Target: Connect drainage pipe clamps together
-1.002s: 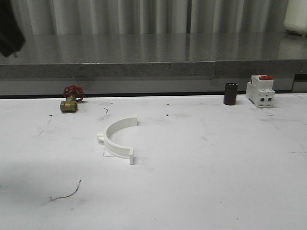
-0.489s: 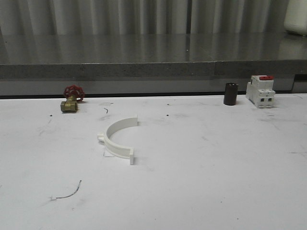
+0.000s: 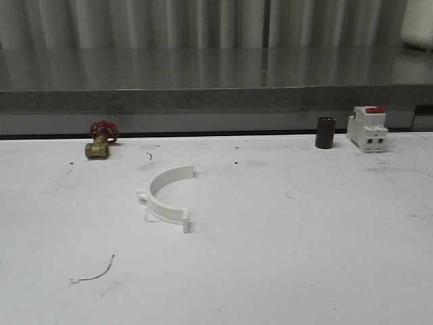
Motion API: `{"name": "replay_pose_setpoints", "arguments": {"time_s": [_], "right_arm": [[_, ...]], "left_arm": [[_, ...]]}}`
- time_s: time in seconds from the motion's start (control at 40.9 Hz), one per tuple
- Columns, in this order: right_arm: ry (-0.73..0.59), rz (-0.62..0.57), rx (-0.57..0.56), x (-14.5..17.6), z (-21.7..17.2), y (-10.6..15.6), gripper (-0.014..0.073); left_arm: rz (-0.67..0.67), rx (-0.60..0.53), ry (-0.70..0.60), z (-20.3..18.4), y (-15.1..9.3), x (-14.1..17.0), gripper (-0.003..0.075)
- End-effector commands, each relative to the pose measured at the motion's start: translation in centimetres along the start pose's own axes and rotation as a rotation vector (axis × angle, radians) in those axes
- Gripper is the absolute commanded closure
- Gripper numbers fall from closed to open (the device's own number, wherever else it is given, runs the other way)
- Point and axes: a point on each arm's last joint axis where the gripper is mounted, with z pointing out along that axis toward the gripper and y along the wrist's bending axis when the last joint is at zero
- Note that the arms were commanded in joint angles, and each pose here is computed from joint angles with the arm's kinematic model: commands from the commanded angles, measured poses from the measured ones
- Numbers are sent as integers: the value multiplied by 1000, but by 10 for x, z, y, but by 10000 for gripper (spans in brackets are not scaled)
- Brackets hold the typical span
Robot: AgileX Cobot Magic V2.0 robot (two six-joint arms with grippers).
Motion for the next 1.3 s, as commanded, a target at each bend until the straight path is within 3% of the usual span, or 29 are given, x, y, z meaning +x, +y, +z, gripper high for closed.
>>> {"name": "replay_pose_setpoints", "arguments": {"time_s": [0.0, 0.88, 1.026, 1.271], "right_arm": [[-91, -11, 2, -16, -1, 1, -57], [-130, -11, 1, -20, -1, 1, -57], [-21, -23, 14, -27, 16, 1, -34], [287, -55, 74, -62, 89, -3, -4]], "left_arm": [[7, 14, -99, -3, -1, -15, 741], [7, 14, -99, -3, -1, -15, 741], [7, 14, -99, -3, -1, -15, 741], [7, 14, -99, -3, -1, -15, 741]]}}
